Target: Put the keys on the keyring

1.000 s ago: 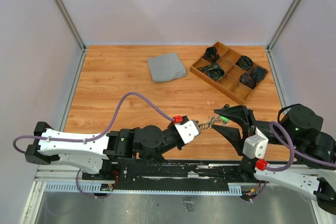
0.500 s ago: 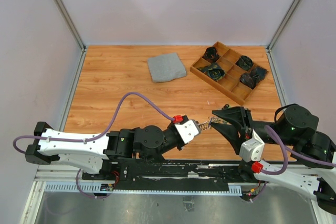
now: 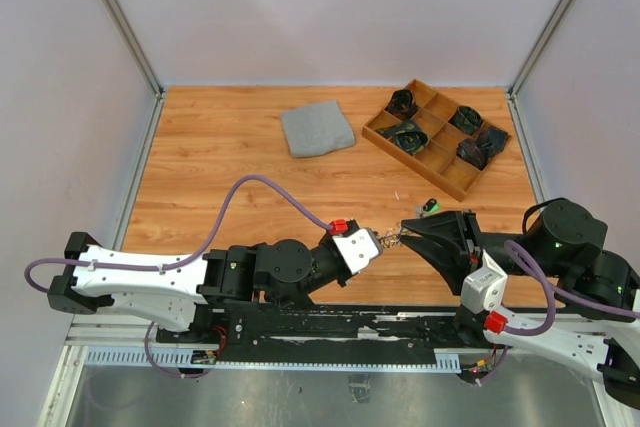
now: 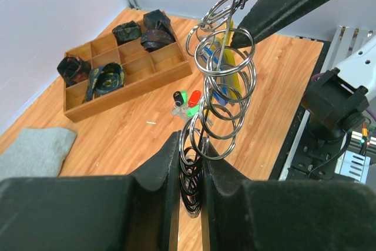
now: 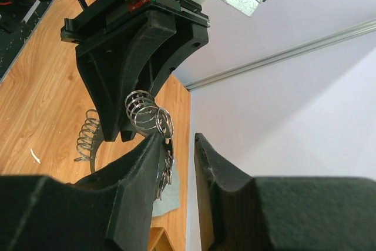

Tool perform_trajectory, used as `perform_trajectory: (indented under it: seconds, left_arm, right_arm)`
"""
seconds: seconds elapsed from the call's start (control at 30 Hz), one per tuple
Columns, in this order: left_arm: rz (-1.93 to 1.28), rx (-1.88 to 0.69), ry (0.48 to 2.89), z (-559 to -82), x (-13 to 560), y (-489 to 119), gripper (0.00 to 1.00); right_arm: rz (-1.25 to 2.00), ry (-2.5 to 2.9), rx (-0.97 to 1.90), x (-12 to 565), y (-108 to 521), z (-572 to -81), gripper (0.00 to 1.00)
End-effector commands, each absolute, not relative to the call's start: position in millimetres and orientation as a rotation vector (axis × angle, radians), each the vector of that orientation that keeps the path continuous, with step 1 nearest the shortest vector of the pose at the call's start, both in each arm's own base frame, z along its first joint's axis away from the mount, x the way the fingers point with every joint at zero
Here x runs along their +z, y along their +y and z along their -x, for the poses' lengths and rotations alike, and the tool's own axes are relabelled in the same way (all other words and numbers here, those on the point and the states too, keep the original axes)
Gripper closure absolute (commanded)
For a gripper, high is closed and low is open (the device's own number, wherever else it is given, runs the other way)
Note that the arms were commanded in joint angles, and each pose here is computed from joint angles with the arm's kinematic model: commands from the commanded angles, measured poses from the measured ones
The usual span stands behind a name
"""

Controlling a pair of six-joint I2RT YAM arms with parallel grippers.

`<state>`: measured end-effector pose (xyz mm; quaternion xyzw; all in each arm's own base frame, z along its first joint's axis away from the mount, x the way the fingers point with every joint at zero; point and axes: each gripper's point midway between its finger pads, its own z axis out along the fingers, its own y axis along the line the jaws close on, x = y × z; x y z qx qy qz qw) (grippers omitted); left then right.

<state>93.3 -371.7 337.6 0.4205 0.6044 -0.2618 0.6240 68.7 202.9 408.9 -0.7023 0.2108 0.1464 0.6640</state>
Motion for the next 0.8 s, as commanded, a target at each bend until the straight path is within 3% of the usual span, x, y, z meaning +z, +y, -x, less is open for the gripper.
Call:
perform_trajectory:
  seconds: [0.0, 0.77]
  left_arm:
    - [-0.905, -0.658, 1.364, -91, 359, -374, 1.0]
    - [-0.916, -0.646, 1.363, -91, 357, -378, 0.99]
  right_arm:
    - [1.578, 0.47, 0.375, 410, 205, -63, 0.7]
    - [1.598, 0.504, 0.413, 400, 211, -65, 0.79]
